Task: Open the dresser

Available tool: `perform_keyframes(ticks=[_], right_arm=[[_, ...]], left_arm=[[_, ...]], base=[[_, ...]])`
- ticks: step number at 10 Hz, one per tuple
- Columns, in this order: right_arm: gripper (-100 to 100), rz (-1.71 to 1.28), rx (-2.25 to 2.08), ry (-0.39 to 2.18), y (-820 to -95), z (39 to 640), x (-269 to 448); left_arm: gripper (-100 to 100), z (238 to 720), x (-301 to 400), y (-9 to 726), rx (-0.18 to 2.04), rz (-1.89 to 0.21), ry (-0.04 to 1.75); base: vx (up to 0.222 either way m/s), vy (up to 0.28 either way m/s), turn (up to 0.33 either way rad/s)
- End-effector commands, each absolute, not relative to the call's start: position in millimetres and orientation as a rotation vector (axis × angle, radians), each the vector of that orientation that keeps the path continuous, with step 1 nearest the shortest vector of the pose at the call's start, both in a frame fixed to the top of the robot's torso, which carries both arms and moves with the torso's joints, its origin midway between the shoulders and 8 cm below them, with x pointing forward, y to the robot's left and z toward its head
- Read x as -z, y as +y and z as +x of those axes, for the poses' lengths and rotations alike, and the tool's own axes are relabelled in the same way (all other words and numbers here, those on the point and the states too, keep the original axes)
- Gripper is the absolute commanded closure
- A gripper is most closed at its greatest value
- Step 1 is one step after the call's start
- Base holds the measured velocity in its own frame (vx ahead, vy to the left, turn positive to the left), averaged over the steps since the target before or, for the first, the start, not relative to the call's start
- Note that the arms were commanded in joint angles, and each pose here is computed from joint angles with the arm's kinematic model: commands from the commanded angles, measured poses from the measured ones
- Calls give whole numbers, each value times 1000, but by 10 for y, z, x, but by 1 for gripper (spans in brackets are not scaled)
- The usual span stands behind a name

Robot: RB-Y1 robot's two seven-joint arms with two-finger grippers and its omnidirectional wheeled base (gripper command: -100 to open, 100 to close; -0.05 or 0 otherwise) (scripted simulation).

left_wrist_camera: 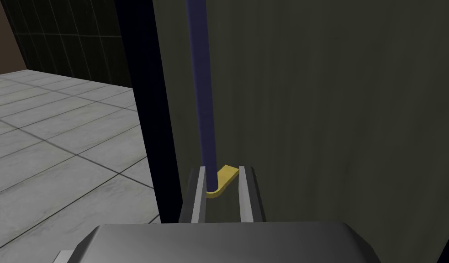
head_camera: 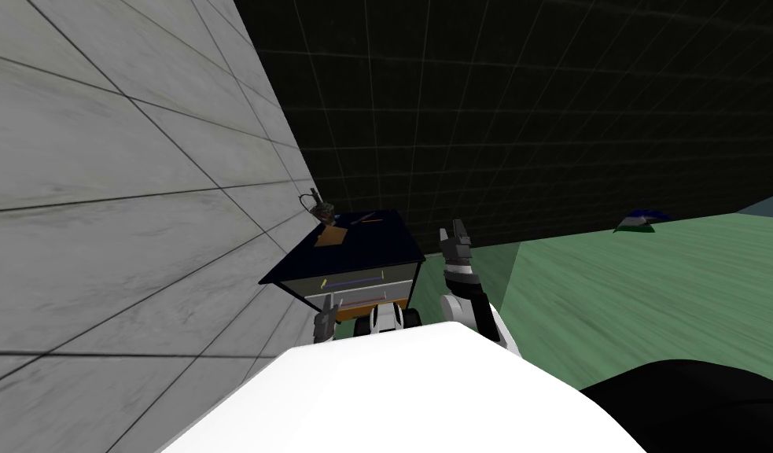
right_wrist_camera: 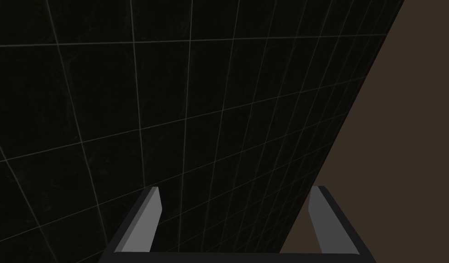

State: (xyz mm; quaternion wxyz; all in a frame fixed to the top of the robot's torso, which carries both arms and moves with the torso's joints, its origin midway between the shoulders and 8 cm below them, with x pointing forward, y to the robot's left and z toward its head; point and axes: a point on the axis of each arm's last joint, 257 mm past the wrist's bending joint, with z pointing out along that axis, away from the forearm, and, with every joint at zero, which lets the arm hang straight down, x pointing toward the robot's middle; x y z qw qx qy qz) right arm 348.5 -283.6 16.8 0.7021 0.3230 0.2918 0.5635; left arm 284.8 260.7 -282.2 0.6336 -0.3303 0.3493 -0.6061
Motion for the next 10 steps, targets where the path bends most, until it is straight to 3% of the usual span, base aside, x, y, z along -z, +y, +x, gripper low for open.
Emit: perform_keyframes(ticks=[1, 10], right_arm=[[0, 719, -1254, 650, -2836, 3485, -168], [0, 719, -1254, 649, -2836, 3485, -168]], left_arm=[[-100, 2866, 2799, 2744, 1374, -716, 840], [-100, 3224, 2622, 2656, 1391, -721, 822]], base=[[-9, -21, 0], [-30, -82, 4]])
